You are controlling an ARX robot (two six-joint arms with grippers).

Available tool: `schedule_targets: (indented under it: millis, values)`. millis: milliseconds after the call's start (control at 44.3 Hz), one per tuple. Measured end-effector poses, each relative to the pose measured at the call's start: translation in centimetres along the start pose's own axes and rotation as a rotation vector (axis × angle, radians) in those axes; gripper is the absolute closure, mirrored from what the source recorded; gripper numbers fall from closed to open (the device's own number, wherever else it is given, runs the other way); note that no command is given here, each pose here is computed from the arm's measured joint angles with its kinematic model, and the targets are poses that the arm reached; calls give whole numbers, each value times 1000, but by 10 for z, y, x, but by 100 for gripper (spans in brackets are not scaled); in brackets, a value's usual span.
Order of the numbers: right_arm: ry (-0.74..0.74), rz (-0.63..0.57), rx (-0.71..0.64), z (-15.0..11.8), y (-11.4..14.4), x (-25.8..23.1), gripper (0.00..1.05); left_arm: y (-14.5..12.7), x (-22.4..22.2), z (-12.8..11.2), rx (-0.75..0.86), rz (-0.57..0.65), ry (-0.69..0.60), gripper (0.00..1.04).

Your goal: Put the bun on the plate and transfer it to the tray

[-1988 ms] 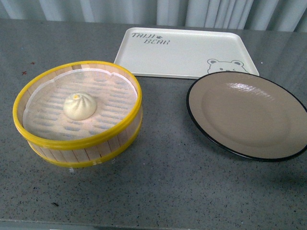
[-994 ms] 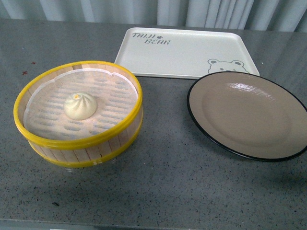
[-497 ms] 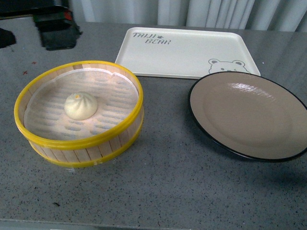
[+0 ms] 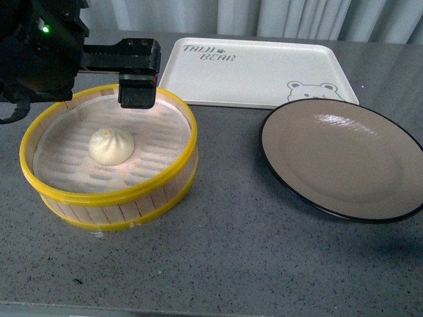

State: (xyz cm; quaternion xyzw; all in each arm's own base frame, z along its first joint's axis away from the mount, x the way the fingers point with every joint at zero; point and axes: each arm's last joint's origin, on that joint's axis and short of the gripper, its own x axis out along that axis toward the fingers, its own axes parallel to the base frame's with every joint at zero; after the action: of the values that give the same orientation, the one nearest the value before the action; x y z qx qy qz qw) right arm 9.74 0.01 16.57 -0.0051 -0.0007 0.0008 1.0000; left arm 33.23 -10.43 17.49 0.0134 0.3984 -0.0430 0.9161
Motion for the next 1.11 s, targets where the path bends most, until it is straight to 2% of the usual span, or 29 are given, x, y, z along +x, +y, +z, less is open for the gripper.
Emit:
schedule_targets:
  millis: [294, 497, 723, 1107]
  values:
    - [0, 0, 0, 0, 0, 0, 9, 8, 35, -3, 2, 71, 76, 7]
    - [0, 0, 0, 0, 0, 0, 9, 6, 47, -12, -61, 11, 175, 7]
    - [0, 0, 0, 0, 0, 0, 9, 8, 62, -20, -80, 34, 219, 7]
    - [0, 0, 0, 0, 0, 0, 9, 9, 64, -19, -94, 33, 210, 59]
